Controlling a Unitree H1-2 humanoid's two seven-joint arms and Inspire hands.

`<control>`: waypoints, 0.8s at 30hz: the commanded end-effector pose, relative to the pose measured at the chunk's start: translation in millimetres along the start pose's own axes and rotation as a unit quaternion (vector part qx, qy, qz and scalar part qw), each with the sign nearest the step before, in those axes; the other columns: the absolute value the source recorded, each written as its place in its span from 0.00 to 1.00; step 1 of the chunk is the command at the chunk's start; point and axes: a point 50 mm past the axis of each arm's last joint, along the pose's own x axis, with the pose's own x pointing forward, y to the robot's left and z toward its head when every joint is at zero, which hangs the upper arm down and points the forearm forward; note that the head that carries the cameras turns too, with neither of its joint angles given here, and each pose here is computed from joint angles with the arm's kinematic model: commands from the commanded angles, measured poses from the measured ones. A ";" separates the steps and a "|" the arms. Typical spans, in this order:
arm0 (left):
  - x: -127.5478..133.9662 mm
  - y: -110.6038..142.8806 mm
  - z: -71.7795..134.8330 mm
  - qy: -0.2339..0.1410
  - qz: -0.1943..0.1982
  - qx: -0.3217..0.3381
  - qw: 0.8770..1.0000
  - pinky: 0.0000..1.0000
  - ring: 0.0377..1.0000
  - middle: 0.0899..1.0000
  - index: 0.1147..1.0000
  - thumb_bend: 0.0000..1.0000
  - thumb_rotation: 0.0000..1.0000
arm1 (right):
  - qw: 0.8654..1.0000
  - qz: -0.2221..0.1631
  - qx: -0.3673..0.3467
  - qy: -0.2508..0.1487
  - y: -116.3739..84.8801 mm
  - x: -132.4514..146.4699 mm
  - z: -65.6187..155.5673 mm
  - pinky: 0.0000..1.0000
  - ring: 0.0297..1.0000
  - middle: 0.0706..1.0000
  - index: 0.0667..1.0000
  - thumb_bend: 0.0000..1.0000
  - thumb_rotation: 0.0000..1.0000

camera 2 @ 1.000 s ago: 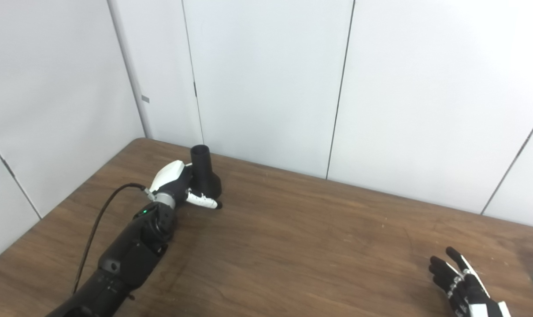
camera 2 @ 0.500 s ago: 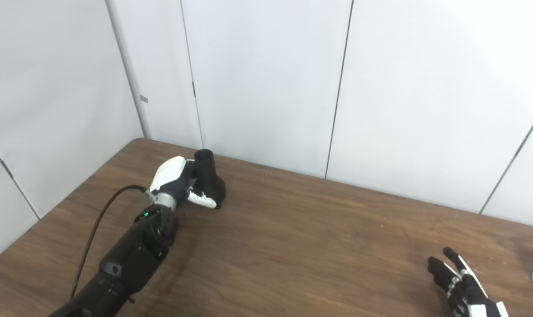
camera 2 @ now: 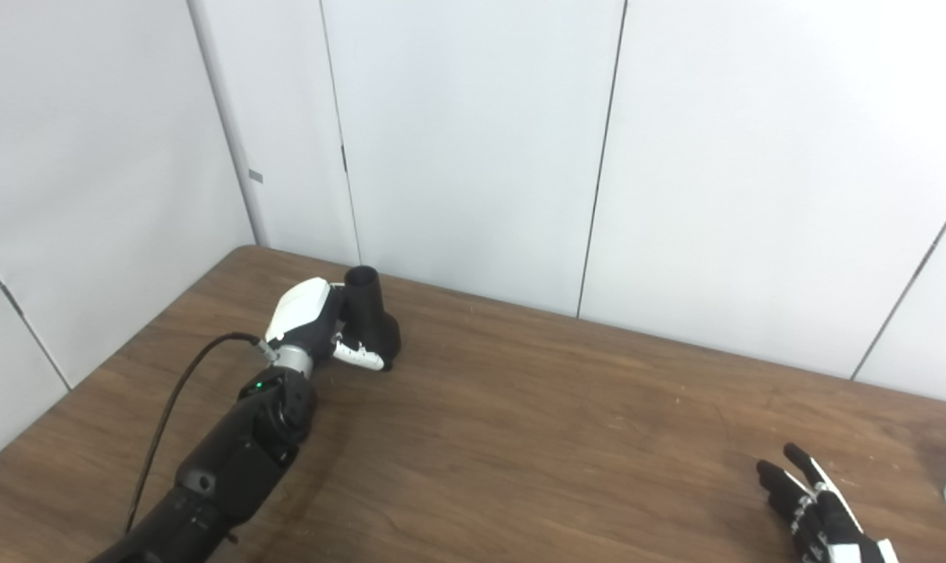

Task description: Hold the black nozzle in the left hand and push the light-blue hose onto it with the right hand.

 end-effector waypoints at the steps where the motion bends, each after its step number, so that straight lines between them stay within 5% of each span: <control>1: 2.6 11.6 -1.6 -0.002 0.019 0.007 1.000 1.00 0.66 0.47 0.39 0.52 0.00 | 1.000 -0.002 0.009 0.020 4.5 -13.3 -12.8 0.91 0.88 0.81 0.91 0.67 0.94; 24: -43.9 6.5 31.0 -0.055 -0.032 -0.045 0.997 1.00 0.66 0.47 0.39 0.52 0.00 | 1.000 0.013 0.007 0.019 25.8 -12.3 0.1 0.95 0.90 0.80 0.90 0.68 0.95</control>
